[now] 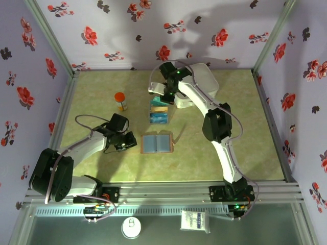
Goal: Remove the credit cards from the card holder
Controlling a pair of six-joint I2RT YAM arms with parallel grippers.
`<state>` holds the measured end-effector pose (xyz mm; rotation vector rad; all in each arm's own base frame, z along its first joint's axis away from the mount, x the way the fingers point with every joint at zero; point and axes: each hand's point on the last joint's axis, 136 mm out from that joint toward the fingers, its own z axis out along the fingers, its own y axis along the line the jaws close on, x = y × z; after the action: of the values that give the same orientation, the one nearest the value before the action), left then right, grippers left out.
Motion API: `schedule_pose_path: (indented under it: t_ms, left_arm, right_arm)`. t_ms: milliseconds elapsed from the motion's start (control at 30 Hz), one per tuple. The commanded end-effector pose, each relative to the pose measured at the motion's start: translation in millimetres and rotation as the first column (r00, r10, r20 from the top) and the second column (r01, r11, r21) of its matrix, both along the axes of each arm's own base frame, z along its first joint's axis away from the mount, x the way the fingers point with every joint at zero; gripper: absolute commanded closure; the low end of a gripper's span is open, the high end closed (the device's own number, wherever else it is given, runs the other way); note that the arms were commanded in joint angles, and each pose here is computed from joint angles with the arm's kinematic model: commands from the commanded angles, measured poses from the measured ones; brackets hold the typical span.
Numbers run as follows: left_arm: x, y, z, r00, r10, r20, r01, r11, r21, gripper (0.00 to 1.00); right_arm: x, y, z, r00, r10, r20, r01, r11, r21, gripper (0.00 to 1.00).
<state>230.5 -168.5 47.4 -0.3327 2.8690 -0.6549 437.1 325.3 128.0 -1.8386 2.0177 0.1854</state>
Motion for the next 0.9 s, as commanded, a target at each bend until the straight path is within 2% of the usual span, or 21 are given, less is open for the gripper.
schedule_pose_path:
  t_ms: [0, 167, 367, 633, 767, 867]
  left_arm:
    - [-4, 8, -3, 1.000, -0.008, -0.007, 0.008, 1.000, 0.025, 0.87]
    - [-4, 10, -4, 1.000, -0.007, -0.011, 0.008, 1.000, 0.028, 0.87]
    - [-4, 11, -5, 1.000, -0.004, -0.011, 0.004, 1.000, 0.028, 0.87]
    - [6, 15, 0, 1.000, 0.000, 0.021, -0.001, 0.999, 0.039, 0.86]
    - [17, 27, 4, 0.998, 0.011, 0.059, -0.016, 0.996, 0.084, 0.79]
    - [27, 39, 6, 0.996, 0.025, 0.086, -0.036, 0.992, 0.122, 0.69]
  right_arm:
    - [8, 11, 1, 1.000, 0.022, 0.023, -0.022, 0.999, 0.037, 0.93]
    - [13, 11, -6, 0.999, 0.011, 0.031, -0.012, 1.000, 0.027, 0.90]
    - [24, 9, -3, 0.997, -0.019, 0.079, 0.018, 1.000, 0.009, 0.76]
    - [28, -1, 18, 0.987, -0.100, 0.126, 0.096, 0.995, 0.035, 0.73]
    - [29, -12, 32, 0.969, -0.188, 0.159, 0.178, 0.981, 0.075, 0.66]
    - [27, -26, 40, 0.945, -0.273, 0.181, 0.256, 0.960, 0.111, 0.59]
